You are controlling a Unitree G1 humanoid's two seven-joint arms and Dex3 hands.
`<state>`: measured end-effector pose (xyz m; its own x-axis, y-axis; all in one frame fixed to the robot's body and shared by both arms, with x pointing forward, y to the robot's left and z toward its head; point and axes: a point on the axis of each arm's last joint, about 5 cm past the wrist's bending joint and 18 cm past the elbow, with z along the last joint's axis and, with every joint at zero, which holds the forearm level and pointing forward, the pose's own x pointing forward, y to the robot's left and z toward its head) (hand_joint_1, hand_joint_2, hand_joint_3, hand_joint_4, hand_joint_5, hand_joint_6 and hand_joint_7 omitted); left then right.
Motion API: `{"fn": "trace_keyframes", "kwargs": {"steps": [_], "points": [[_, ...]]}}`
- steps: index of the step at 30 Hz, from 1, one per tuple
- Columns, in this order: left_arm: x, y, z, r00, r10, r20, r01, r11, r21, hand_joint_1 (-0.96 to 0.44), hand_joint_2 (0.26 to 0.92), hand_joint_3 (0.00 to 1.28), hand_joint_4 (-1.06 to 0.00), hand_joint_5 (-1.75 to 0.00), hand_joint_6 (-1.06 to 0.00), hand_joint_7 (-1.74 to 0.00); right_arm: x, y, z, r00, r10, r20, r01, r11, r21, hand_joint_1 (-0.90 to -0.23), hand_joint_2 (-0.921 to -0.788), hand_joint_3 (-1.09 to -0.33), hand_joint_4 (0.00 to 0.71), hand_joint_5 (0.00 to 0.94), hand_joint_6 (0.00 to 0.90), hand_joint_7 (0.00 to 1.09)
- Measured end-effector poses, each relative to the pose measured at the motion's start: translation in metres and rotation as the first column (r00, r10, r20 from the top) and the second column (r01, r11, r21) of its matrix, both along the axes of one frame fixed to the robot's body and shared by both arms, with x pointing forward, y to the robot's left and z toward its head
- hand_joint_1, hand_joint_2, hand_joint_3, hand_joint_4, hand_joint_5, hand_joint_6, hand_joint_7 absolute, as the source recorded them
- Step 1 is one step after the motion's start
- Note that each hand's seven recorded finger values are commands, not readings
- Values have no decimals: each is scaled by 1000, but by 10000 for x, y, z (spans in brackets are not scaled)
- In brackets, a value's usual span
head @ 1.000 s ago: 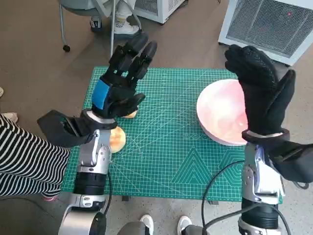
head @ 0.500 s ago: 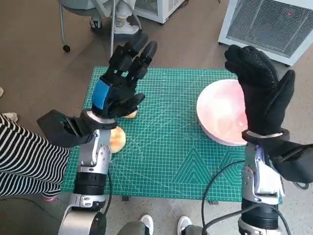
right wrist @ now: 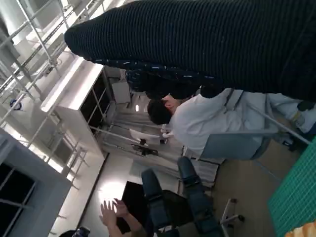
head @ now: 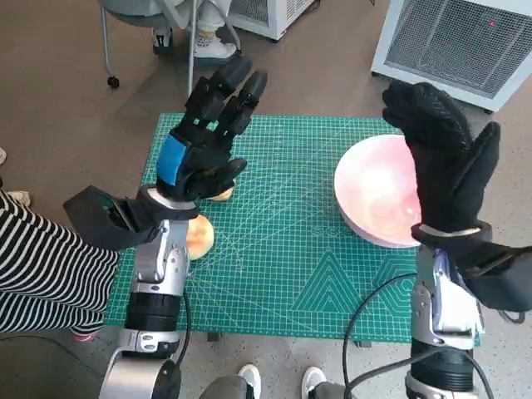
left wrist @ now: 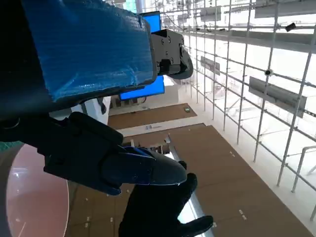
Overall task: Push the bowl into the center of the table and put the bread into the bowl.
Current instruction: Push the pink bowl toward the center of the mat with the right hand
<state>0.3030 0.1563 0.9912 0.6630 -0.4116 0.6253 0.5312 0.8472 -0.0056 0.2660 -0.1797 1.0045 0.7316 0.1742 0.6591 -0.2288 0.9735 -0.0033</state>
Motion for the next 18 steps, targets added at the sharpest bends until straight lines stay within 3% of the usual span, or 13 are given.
{"fn": "trace_keyframes", "kwargs": {"steps": [3,8,11,18], "points": [[0,0,0,1000,1,0,-1,1000,-1,-631,921,243,-112,-6,1,-469,-15,-89,-3,1000,-27,-1,27,1000,-13,-700,-921,-657,214,2,147,327],[-1,5,-2,1000,4,-1,-4,1000,-3,-629,921,243,-114,-7,1,-464,-31,-336,-9,991,-135,16,136,990,-28,-689,-921,-719,195,0,116,317],[-1,9,-5,1000,6,0,-6,1000,-4,-628,921,246,-110,-5,1,-457,-29,-465,-48,976,-218,6,218,975,-34,-666,-921,-777,149,0,71,306],[2,-3,-25,1000,10,-6,-10,1000,-9,-632,921,261,-110,-4,1,-453,4,-677,-224,930,-356,-92,355,934,-31,-667,-921,-817,148,22,60,337]]}}
